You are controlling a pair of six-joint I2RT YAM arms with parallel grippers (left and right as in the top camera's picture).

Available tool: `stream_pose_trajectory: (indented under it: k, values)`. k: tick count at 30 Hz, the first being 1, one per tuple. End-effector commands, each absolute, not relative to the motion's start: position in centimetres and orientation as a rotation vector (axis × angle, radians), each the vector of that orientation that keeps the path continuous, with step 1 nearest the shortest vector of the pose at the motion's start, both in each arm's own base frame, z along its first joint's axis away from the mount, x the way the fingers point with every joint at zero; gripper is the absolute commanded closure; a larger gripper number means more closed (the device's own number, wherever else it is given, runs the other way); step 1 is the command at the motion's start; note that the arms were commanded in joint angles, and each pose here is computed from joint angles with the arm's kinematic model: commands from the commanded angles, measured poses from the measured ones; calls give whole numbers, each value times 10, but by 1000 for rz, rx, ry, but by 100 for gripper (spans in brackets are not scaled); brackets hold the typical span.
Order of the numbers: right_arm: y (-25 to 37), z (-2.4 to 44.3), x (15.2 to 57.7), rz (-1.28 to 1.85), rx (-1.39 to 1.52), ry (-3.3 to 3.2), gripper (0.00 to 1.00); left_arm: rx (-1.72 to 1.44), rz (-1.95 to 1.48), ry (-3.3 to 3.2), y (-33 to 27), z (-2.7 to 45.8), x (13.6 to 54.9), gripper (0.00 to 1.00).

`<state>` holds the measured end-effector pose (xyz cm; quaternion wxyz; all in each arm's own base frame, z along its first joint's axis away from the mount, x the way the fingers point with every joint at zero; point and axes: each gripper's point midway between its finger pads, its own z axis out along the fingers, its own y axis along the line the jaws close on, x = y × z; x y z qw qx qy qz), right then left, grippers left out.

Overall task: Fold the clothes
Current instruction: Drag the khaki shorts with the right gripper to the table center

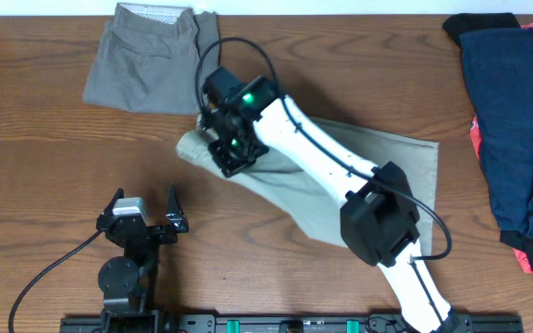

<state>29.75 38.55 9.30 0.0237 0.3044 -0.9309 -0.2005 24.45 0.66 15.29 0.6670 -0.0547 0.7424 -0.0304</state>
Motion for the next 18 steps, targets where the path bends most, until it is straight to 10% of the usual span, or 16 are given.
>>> stream_pose_trajectory:
  k: [1, 10, 18]
  values:
    - [400, 112, 278, -750, 943, -2812, 99, -145, -56, 1716, 10, 138, 244, 2]
    - [393, 111, 258, -707, 969, -2736, 99, -145, -56, 1717, 10, 137, 244, 2]
    - [361, 103, 282, -552, 903, -2815, 47, -145, -56, 1716, 10, 138, 244, 2]
